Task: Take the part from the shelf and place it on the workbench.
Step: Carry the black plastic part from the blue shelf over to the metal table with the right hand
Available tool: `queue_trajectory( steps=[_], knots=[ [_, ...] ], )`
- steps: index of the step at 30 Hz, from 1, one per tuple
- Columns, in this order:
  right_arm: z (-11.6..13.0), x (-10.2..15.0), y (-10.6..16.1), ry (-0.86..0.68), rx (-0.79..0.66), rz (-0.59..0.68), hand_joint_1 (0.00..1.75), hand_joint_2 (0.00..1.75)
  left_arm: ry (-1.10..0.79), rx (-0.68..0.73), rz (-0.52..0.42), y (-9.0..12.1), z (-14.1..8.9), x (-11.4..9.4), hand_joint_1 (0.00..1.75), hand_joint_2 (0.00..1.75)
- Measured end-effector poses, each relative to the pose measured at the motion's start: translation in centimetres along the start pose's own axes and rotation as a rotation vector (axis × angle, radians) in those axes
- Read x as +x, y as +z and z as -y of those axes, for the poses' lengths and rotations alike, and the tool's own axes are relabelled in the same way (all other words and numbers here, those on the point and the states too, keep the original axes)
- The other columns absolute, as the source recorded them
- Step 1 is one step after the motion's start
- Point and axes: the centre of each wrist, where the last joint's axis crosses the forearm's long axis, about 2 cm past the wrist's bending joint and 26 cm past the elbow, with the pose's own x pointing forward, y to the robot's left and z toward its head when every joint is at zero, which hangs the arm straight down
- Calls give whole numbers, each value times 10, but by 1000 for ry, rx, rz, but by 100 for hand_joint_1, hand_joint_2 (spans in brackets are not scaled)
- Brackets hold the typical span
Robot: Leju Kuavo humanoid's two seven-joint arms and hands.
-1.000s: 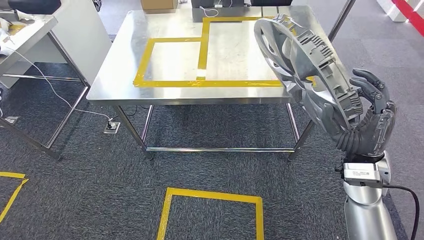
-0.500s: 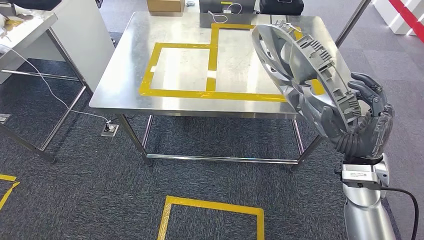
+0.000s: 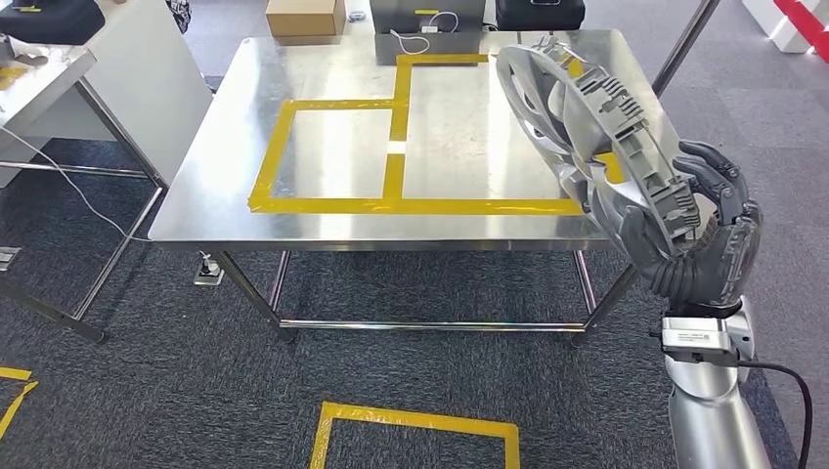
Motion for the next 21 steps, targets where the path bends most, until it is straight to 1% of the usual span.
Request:
queue_trajectory(
  steps=[21],
  knots=[
    [-4,0,3,0,-13,-5,175,175,2,-5,-9,0,1,2,0,175]
  ],
)
